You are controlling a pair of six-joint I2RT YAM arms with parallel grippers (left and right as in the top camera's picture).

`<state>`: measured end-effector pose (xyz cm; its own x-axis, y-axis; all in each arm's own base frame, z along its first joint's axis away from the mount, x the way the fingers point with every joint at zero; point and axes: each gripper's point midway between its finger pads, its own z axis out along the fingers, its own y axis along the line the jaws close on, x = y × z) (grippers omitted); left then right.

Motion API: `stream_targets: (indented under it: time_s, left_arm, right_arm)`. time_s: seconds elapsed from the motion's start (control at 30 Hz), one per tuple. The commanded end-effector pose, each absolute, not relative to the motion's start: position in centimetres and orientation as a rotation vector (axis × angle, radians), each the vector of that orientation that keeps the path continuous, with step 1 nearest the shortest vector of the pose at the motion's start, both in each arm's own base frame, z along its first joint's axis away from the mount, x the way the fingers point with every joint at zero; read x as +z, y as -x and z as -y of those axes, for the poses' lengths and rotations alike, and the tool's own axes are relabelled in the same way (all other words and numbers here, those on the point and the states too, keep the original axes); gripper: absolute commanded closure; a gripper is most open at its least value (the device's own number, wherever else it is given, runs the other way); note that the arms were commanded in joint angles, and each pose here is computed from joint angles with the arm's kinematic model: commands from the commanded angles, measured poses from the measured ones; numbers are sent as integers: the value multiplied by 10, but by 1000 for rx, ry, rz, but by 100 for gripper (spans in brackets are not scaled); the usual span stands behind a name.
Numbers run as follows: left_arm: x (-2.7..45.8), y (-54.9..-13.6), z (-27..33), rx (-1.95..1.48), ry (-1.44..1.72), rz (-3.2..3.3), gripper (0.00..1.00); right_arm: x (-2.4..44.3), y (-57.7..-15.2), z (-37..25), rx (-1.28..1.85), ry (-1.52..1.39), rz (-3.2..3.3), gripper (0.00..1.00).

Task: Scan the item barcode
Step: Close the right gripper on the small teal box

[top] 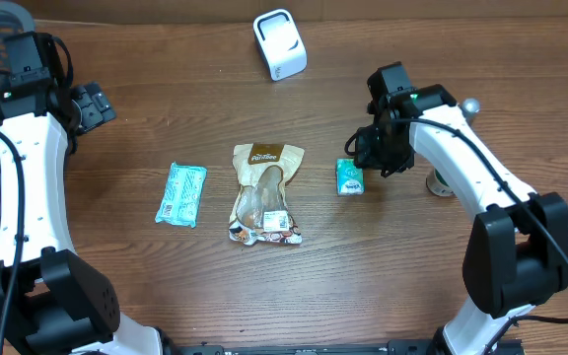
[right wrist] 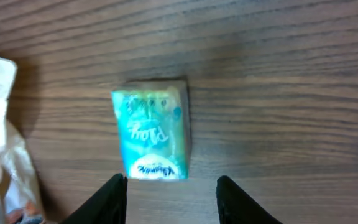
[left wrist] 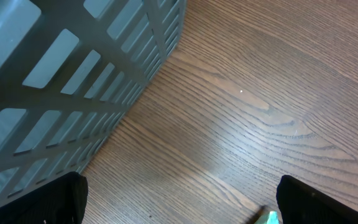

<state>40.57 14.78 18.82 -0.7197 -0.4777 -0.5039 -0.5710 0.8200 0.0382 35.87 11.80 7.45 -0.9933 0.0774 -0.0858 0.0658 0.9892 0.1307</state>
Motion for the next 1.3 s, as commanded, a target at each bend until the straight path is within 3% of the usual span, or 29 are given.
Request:
stream_targets:
  time_s: [0.0, 0.4, 0.8, 0.97, 1.03, 1.17, 1.27]
  left_arm:
    - [199, -408, -150, 279, 759, -2494, 0]
    - [199, -408, -150, 279, 759, -2494, 0]
    - [199, -408, -150, 278, 759, -2494, 0]
    - [199, -408, -150, 278, 759, -2494, 1]
    - [199, -408, -150, 278, 759, -2494, 0]
    - [199, -408, -150, 278, 759, -2494, 0]
    - [199, -408, -150, 278, 759, -2494, 0]
  right_arm:
    - [62, -354, -114, 178, -105, -3038, 58]
    - [41, -359, -120, 232, -19, -2988, 77]
    - [19, -356, -125, 289, -10, -2955, 77]
    - [20, -359, -126, 293, -9, -2943, 91]
    - [21, -360, -126, 296, -11, -2940, 90]
    - [22, -358, -133, 354, -2, -2944, 77]
    - [23, -359, -133, 354, -3, -2941, 78]
